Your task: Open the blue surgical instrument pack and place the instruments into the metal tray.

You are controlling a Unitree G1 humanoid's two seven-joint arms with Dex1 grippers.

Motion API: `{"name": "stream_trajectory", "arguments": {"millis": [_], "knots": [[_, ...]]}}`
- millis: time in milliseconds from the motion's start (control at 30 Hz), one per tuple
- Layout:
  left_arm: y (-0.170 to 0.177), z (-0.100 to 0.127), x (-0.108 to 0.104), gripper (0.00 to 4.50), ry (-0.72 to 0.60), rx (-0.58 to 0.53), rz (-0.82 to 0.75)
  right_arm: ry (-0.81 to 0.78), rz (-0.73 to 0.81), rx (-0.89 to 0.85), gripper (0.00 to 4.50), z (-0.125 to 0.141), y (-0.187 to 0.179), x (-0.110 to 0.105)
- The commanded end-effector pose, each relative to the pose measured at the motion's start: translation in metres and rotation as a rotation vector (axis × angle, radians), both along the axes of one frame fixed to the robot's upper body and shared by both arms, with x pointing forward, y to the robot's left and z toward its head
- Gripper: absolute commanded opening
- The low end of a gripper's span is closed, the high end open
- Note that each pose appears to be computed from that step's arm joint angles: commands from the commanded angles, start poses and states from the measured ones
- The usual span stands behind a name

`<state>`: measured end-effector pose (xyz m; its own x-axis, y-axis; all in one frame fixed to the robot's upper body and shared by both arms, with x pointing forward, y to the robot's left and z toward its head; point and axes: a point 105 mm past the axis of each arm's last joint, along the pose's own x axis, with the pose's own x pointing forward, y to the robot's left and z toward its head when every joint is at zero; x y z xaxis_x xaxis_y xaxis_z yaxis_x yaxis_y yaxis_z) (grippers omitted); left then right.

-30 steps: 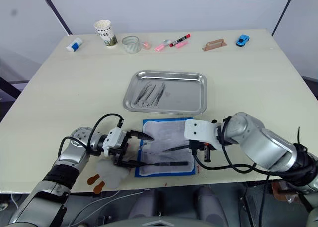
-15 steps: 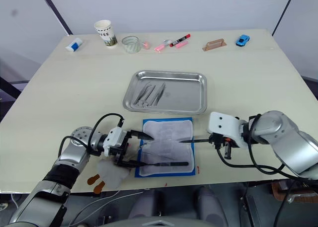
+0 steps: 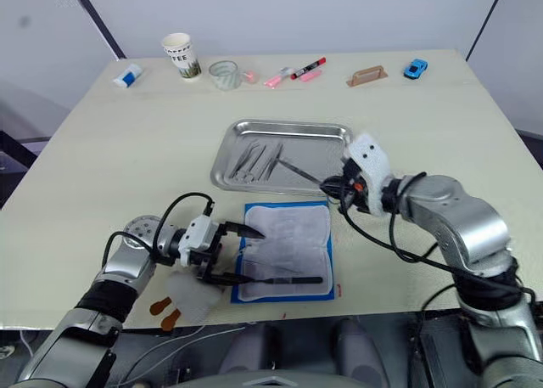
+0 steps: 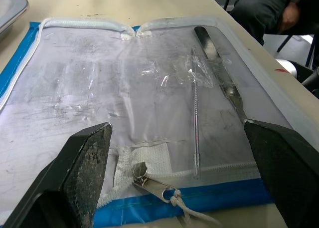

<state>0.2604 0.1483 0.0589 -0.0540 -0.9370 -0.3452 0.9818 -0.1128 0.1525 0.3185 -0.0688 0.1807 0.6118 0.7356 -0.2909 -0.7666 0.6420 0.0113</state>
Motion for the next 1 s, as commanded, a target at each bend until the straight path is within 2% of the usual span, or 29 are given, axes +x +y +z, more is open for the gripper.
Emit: {"name": "stream_trajectory", "arguments": {"millis": [33,300,467,733,1000], "knots": [[0.002,-0.021,-0.010,4.50,0.088,0.060,0.003,0.006,-0.128,0.010,0.06,0.005,0.008,0.018],[0.001,-0.021,-0.010,4.50,0.084,0.054,0.014,0.060,-0.299,0.058,0.06,0.004,0.038,0.050],[0.000,-0.021,-0.010,4.50,0.085,0.051,0.022,0.115,-0.407,0.074,0.06,-0.008,0.053,0.063],[-0.002,-0.022,-0.010,4.50,0.086,0.048,0.023,0.177,-0.499,0.093,0.06,-0.028,0.066,0.073],[-0.002,-0.024,-0.012,4.50,0.091,0.048,0.024,0.232,-0.502,0.129,0.06,-0.033,0.086,0.073]]}}
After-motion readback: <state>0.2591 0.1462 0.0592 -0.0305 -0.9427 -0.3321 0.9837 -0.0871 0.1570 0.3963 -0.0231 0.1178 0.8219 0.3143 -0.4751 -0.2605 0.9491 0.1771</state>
